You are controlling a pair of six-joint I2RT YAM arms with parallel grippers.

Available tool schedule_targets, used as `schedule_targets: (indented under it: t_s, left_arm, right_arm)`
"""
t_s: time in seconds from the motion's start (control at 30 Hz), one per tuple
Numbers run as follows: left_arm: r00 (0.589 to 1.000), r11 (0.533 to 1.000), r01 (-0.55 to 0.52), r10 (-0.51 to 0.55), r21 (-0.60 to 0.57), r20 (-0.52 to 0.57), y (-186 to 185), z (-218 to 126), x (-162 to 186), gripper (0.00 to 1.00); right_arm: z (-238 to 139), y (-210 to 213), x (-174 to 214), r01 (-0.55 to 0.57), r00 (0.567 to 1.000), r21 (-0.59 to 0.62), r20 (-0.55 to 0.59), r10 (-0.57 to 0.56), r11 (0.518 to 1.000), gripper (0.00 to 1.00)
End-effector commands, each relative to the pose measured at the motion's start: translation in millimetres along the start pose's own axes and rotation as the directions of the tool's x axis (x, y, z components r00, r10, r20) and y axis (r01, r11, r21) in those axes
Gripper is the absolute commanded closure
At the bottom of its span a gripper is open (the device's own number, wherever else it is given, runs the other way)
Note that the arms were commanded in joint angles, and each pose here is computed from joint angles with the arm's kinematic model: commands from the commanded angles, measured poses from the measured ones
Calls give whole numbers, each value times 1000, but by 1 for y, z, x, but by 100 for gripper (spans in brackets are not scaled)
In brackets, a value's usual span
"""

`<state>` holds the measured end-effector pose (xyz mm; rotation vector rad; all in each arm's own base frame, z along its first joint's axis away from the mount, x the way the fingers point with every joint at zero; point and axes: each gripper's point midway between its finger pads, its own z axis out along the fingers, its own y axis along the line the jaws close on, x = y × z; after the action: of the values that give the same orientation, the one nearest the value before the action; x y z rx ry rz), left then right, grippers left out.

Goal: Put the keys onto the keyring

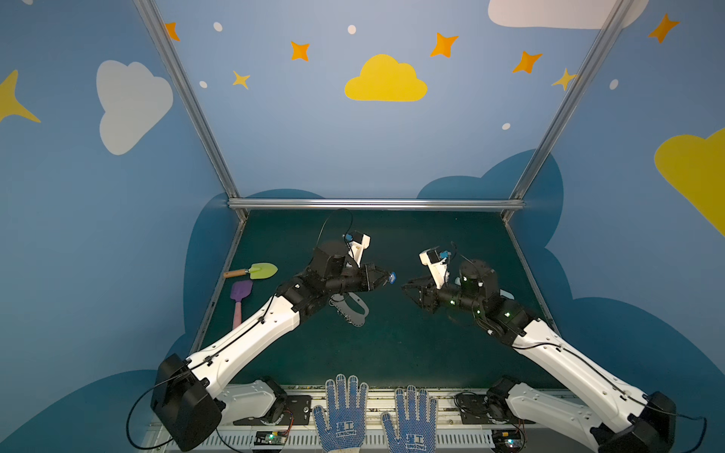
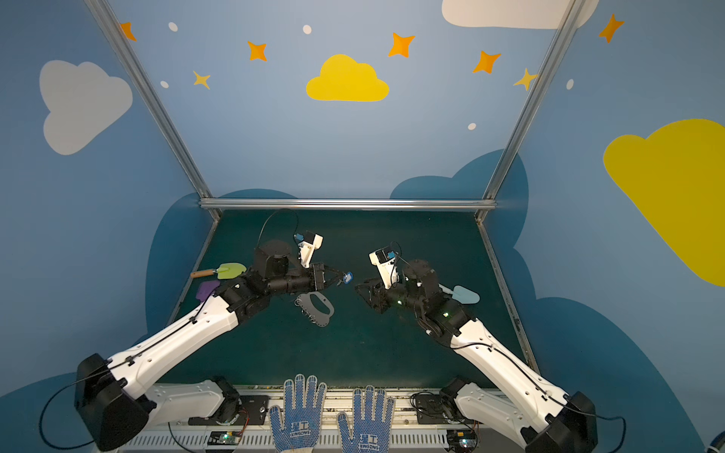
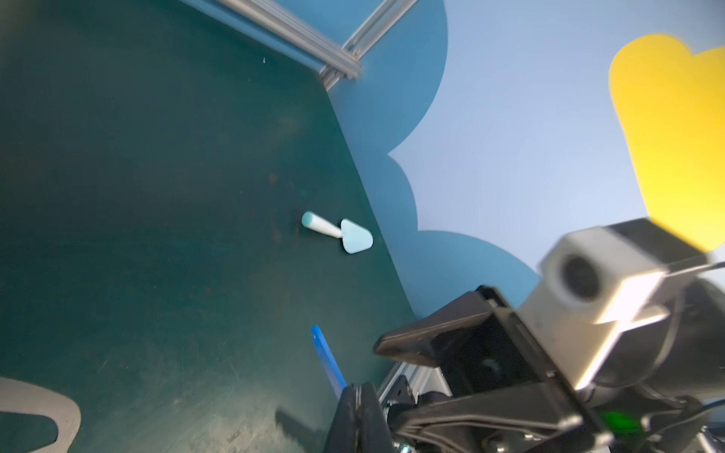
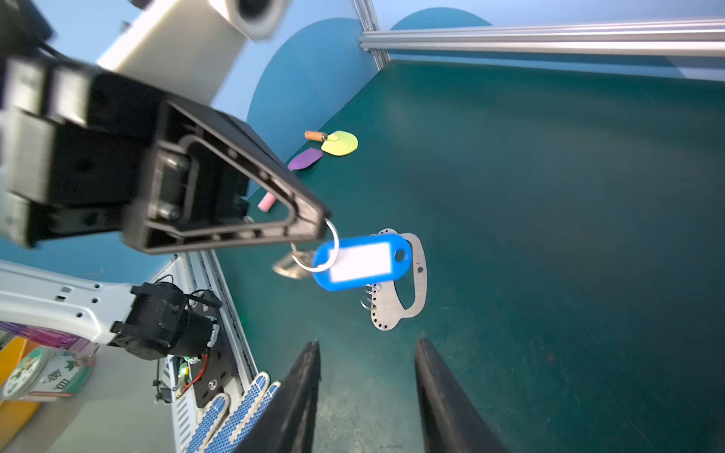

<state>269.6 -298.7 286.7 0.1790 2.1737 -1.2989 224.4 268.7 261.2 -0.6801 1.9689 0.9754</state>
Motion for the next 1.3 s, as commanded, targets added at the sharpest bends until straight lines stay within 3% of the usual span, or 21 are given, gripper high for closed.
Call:
schedule_targets:
  t_s: [0.0,0.2,0.27,0.37,0.43,0.57,0.7,0.87,1.07,1.17,1.27]
  left_arm:
    - [997,999,-34,33,16,64,-12,-6,-10,93]
    - [995,996,-78,75,47,70,-21,-7,-5,93]
    - [994,994,-89,84,67,75,-23,-8,-4,93]
    - [991,990,-102,94,92,95,-27,-12,-3,93]
    - [989,988,-110,98,112,111,-31,-16,-4,93]
    - [987,979,-127,108,161,120,-41,-21,-3,93]
    - [987,969,-140,119,206,107,-50,-24,0,94]
    - [986,942,-161,143,293,82,-67,-28,5,96]
    - [983,947,-159,126,278,133,-67,-35,-1,96]
    - [980,949,-167,130,267,148,-66,-39,-3,96]
    - [980,952,-167,131,259,148,-65,-39,-3,96]
  right_arm:
    - [5,7,-14,26,998,-13,55,-25,1000,60]
    - [7,11,-25,12,992,-14,128,-10,1000,54]
    - [1,9,-32,-13,987,-12,163,15,1000,58]
    - [-7,20,-41,-24,980,-94,192,42,995,70]
    - [-10,26,-45,-50,979,-162,189,80,986,72]
    - [-17,34,-54,-111,970,-301,174,169,947,65]
    - [-18,25,-54,-129,969,-273,172,180,953,61]
    - [-8,21,-52,-188,972,-278,84,219,942,68]
    - [10,40,-27,-236,972,-365,-98,215,900,80]
    - [12,46,-12,-251,966,-393,-154,206,885,80]
    - [6,47,-13,-242,970,-393,-125,209,887,74]
